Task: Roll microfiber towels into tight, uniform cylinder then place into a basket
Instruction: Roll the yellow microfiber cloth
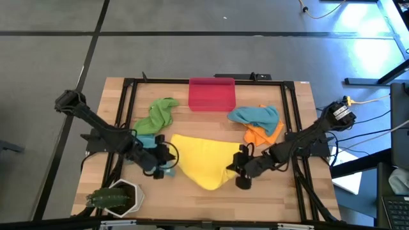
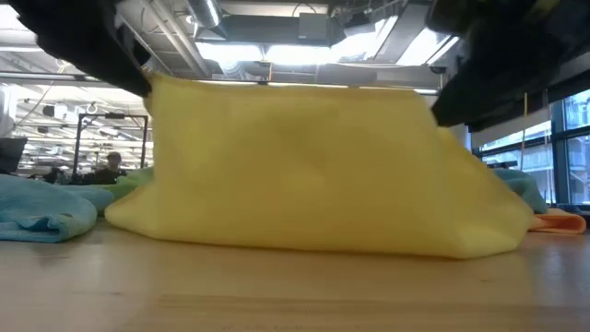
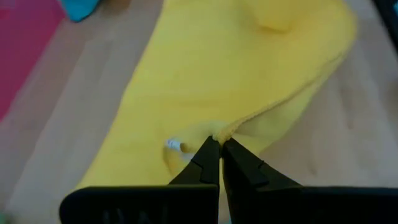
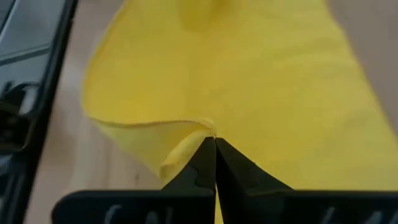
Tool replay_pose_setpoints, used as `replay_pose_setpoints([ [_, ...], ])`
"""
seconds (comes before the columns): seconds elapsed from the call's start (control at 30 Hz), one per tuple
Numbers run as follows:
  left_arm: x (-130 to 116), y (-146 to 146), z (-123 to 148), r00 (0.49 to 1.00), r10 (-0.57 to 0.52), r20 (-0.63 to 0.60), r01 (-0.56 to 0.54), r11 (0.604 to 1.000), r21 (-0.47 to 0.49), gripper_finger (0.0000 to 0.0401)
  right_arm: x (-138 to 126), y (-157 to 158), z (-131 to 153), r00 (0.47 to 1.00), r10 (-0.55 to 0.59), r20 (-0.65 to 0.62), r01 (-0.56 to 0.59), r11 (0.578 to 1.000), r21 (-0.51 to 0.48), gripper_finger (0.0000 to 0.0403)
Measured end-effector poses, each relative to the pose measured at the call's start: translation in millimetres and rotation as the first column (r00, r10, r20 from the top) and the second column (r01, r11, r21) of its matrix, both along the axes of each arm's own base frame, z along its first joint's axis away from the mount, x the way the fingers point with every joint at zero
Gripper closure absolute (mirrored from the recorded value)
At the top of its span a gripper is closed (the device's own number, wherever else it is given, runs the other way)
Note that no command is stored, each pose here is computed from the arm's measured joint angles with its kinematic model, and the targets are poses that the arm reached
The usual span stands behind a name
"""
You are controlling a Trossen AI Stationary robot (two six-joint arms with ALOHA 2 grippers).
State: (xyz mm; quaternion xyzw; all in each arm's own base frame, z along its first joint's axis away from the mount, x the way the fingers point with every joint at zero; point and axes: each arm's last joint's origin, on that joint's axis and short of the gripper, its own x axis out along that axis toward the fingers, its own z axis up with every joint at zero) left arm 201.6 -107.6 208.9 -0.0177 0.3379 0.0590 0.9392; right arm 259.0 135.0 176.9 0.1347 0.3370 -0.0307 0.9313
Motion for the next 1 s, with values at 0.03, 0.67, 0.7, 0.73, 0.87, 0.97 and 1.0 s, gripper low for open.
replay_pose_setpoints([
  [0.03,0.4,2.8,-1.0,1.000,0.013,-0.012,-0.013,1.000,0.005,0.0401,1.3,-2.7,-0.1,1.000,-0.012,-0.001,0.012,1.000,0.002,0.0401],
  [0.67,7.1,4.1,17.4,1.000,0.012,-0.024,-0.014,0.997,-0.072,0.0401,-24.4,-0.8,19.4,0.997,-0.068,-0.048,0.069,0.998,0.015,0.0402],
  [0.7,7.9,3.7,20.0,1.000,0.012,-0.021,-0.013,0.997,-0.073,0.0401,-28.2,-2.1,22.6,0.995,-0.082,-0.050,0.083,0.996,0.013,0.0402],
  [0.73,8.5,3.3,22.8,1.000,0.012,-0.018,-0.013,0.997,-0.075,0.0401,-31.9,-3.4,25.3,0.994,-0.095,-0.052,0.096,0.995,0.007,0.0402],
  [0.87,9.9,0.4,33.5,0.999,-0.013,-0.033,0.008,0.991,-0.135,0.0401,-45.1,-6.9,34.3,0.990,-0.127,-0.068,0.128,0.992,0.013,0.0402],
  [0.97,8.9,-5.5,38.7,0.998,-0.047,-0.041,0.037,0.978,-0.205,0.0401,-49.9,-4.6,37.6,0.991,-0.117,-0.070,0.120,0.992,0.037,0.0402],
  [1.0,7.9,-8.7,39.9,0.998,-0.056,-0.037,0.047,0.975,-0.219,0.0401,-50.3,-2.6,37.8,0.992,-0.102,-0.073,0.106,0.993,0.054,0.0402],
])
